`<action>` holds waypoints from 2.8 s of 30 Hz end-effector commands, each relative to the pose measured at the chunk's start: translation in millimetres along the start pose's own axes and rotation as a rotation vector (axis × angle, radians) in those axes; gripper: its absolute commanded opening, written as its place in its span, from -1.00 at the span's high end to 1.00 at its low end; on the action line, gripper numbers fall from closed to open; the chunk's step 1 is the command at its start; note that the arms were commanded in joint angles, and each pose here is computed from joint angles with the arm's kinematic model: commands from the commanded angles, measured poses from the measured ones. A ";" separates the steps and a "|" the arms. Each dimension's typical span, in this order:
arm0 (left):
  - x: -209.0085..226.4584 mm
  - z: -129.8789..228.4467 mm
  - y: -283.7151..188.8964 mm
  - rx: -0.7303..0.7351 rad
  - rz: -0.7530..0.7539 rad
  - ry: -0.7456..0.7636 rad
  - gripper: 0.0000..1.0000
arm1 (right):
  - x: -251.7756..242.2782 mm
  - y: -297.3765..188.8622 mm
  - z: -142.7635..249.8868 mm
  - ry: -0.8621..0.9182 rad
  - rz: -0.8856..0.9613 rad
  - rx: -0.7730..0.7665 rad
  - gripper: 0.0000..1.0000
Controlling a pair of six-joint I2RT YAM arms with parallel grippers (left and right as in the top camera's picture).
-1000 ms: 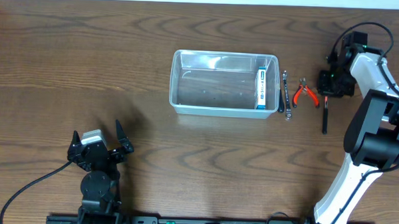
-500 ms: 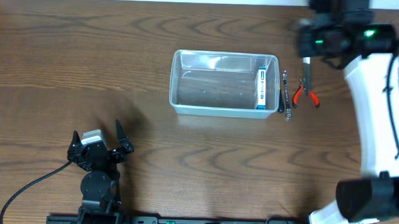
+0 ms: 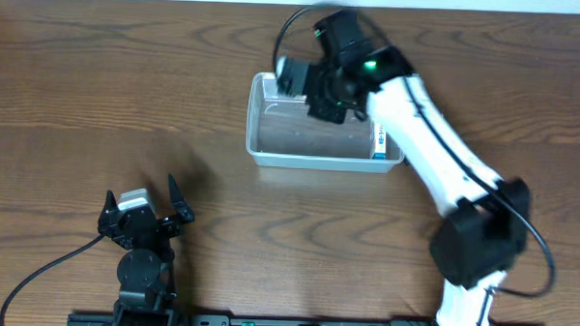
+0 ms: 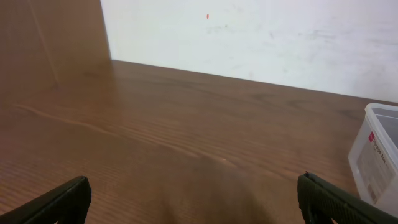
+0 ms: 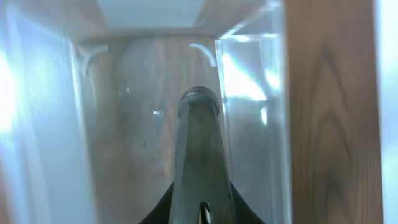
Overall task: Pack container
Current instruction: 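Lift the hammer and lower it into the container, release, then grasp the red-handled pliers with the right gripper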
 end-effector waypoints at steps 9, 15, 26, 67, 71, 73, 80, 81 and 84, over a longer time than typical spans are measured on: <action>0.8 15.6 1.5 0.046 -0.015 0.019 -0.96 | -13.1 79.7 -1.2 -0.254 0.033 -0.022 0.92; 0.7 15.6 1.5 0.046 -0.014 0.019 -0.96 | -15.2 68.0 -20.5 -0.029 0.075 -0.061 -0.04; 0.8 15.6 1.5 0.046 -0.015 0.019 -0.96 | -70.8 -77.1 1.6 0.736 0.455 0.004 -0.53; 0.7 15.6 1.5 0.046 -0.014 0.019 -0.96 | -66.3 10.6 331.6 1.402 0.216 0.417 0.09; 0.8 15.6 1.5 0.046 -0.015 0.019 -0.96 | -65.6 10.6 331.7 1.406 0.214 0.419 0.24; 0.8 15.6 1.5 0.046 -0.015 0.019 -0.96 | -65.3 10.8 331.6 1.406 0.213 0.419 0.24; 0.8 15.6 1.5 0.046 -0.015 0.019 -0.98 | -59.3 13.1 334.3 1.421 0.204 0.435 0.28; 0.7 15.6 1.5 0.046 -0.014 0.019 -0.96 | -58.2 13.5 334.7 1.421 0.202 0.437 0.29; 0.8 15.6 1.5 0.046 -0.015 0.019 -0.96 | -55.7 15.0 336.0 1.423 0.196 0.445 0.35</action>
Point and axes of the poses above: each gripper's point midway between its finger pads, its own y axis out along the fingers, its own x axis along the line the jaws close on, z = x × y, the point moved 3 cm from there along -y, back along the fingers, and after that the axes turned 11 degrees about y, right-handed, at the moved point
